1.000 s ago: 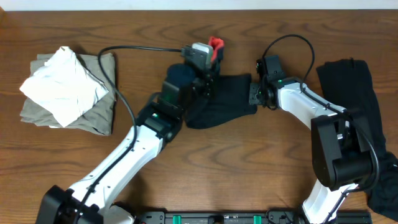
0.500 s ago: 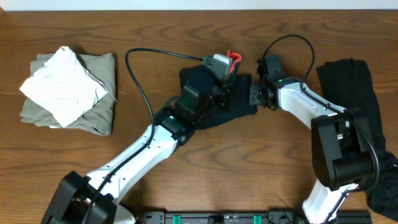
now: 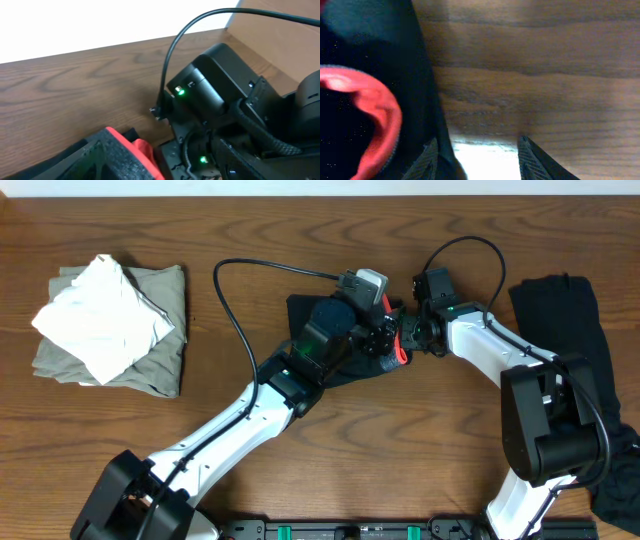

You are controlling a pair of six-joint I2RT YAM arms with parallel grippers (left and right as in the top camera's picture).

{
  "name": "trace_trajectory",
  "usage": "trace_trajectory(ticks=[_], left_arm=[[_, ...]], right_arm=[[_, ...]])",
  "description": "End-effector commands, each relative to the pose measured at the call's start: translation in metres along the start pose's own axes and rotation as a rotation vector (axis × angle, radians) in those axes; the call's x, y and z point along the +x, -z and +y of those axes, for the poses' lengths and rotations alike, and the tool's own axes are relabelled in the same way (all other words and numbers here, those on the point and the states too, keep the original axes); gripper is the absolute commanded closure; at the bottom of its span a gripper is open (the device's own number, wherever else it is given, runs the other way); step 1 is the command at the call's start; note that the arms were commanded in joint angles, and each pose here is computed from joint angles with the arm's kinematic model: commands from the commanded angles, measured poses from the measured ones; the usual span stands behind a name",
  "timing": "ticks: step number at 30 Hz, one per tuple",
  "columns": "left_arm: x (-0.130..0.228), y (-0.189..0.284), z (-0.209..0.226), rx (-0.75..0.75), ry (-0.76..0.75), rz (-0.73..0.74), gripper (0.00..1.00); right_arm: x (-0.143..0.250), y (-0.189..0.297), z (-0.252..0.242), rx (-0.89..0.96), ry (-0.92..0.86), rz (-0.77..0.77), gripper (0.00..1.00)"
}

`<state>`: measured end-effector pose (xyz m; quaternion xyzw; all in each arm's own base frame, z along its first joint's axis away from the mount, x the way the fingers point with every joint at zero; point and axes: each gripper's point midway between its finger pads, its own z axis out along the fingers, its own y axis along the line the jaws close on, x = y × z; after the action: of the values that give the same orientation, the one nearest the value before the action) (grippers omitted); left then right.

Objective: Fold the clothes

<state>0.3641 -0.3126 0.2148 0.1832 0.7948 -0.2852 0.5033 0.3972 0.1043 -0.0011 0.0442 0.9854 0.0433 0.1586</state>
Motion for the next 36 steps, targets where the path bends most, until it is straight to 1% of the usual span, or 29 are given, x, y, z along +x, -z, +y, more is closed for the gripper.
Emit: trace_trajectory(ticks=[1,3,5,9,11,13,15,17,21,23,25,28,30,33,36], left_arm=[[-0.035,0.02,0.004,-0.014,-0.003,-0.073,0.27],[-0.035,0.028,0.016,-0.047,0.002,-0.05,0.27],[-0.028,0.035,0.032,-0.09,0.016,-0.008,0.27],[0.002,0.044,0.075,-0.199,0.063,0.126,0.27],[0.016,0.05,0.094,-0.247,0.088,0.186,0.25],[0.027,0.055,0.111,-0.291,0.113,0.23,0.24],[0.034,0.059,0.123,-0.32,0.131,0.257,0.23],[0.04,0.062,0.134,-0.347,0.149,0.278,0.23],[0.052,0.061,0.152,-0.384,0.178,0.311,0.21],[0.059,0.056,0.157,-0.391,0.183,0.326,0.19],[0.062,0.051,0.16,-0.391,0.182,0.328,0.19],[0.059,0.035,0.165,-0.377,0.134,0.294,0.19],[0.053,0.024,0.168,-0.365,0.089,0.256,0.2],[0.05,0.006,0.175,-0.355,0.077,0.201,0.2],[0.062,-0.009,0.176,-0.32,0.082,0.205,0.2]], right_arm=[[0.012,-0.006,-0.024,0.116,0.01,0.036,0.49],[0.011,-0.001,-0.041,0.183,-0.003,0.034,0.48],[0.006,0.008,-0.051,0.195,-0.025,0.024,0.48],[-0.018,0.048,-0.059,0.179,-0.036,-0.044,0.45],[-0.029,0.073,-0.048,0.11,-0.007,-0.09,0.44],[-0.034,0.097,-0.026,-0.015,0.057,-0.127,0.44],[-0.031,0.114,-0.006,-0.127,0.084,-0.134,0.43],[-0.022,0.123,0.006,-0.207,0.097,-0.106,0.43],[0.002,0.118,0.026,-0.316,0.107,-0.006,0.42],[0.01,0.109,0.033,-0.324,0.119,0.028,0.42],[0.016,0.1,0.04,-0.331,0.136,0.054,0.43],[0.029,0.091,0.063,-0.404,0.204,0.103,0.5],[0.038,0.085,0.074,-0.414,0.236,0.129,0.56],[0.049,0.075,0.088,-0.413,0.286,0.155,0.57],[0.058,0.063,0.096,-0.39,0.319,0.174,0.56]])
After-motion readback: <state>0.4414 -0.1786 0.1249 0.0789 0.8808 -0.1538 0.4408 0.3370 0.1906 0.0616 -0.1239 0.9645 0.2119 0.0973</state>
